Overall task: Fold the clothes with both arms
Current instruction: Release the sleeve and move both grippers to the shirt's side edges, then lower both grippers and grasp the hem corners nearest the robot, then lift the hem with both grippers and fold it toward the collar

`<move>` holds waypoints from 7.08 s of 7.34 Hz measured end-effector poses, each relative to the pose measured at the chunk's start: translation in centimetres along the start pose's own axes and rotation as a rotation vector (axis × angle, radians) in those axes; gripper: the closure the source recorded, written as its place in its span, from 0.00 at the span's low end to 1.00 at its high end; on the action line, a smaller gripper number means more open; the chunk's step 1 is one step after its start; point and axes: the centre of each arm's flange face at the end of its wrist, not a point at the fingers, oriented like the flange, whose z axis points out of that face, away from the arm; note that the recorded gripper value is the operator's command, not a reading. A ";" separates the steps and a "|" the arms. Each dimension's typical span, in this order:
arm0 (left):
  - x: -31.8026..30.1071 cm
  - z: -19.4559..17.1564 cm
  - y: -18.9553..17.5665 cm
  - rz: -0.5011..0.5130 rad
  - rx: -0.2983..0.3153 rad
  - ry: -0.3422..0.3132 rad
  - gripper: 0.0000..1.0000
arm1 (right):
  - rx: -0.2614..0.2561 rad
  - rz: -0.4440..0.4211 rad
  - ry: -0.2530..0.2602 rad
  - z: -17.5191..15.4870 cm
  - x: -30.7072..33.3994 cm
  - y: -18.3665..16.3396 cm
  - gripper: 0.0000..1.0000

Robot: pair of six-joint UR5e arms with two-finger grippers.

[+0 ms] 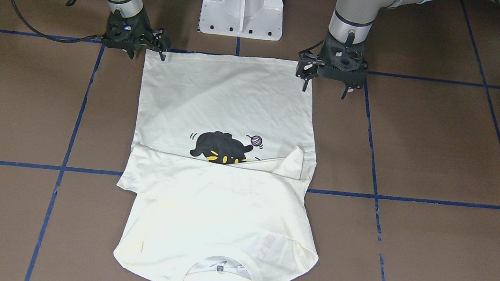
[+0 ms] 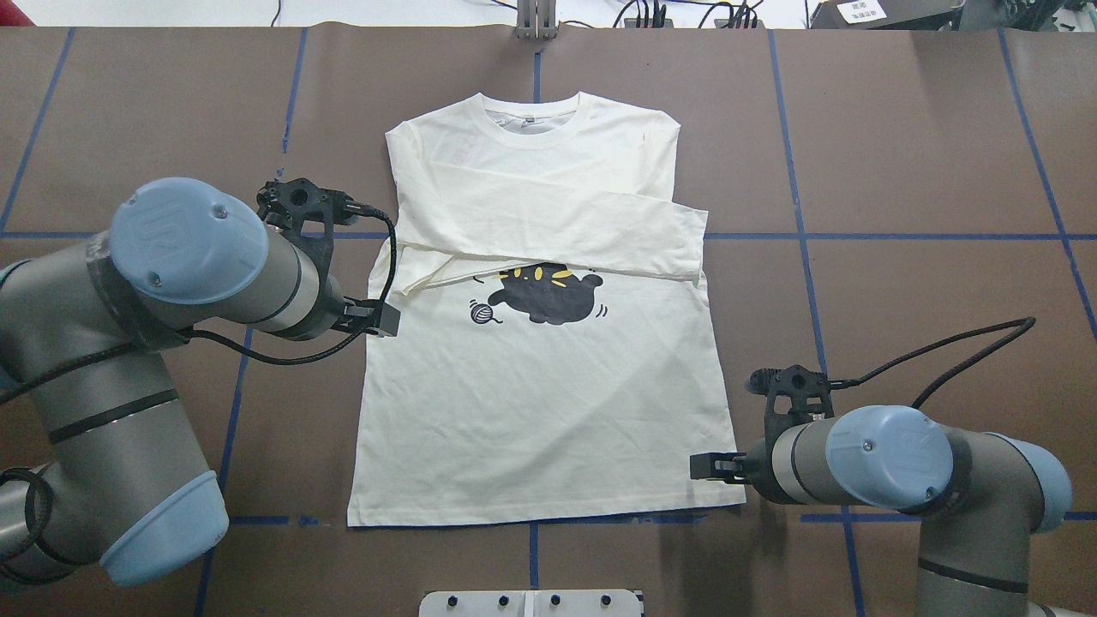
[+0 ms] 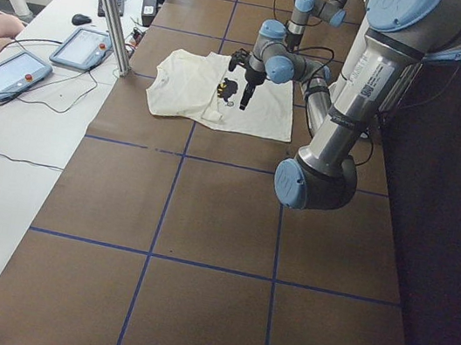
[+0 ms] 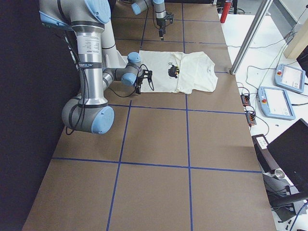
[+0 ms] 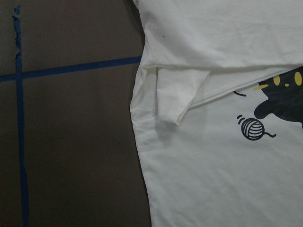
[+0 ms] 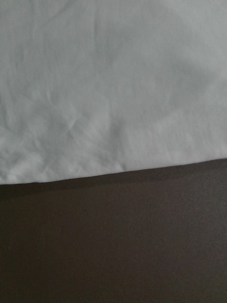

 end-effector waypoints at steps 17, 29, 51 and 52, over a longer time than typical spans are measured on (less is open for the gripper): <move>1.3 8.3 15.7 -0.370 -0.174 0.044 0.17 | -0.038 0.019 -0.109 -5.2 -2.0 0.5 1.00; 2.0 11.2 17.6 -0.389 -0.203 -0.008 1.00 | -0.065 0.043 -0.135 -6.7 -1.8 -1.1 1.00; -2.6 2.0 -7.6 -0.332 0.094 0.040 1.00 | 0.077 0.277 -0.207 -12.2 -2.3 -30.5 1.00; -3.3 3.9 -9.7 -0.336 0.113 0.042 1.00 | 0.085 0.291 -0.182 -11.5 -1.5 -32.6 1.00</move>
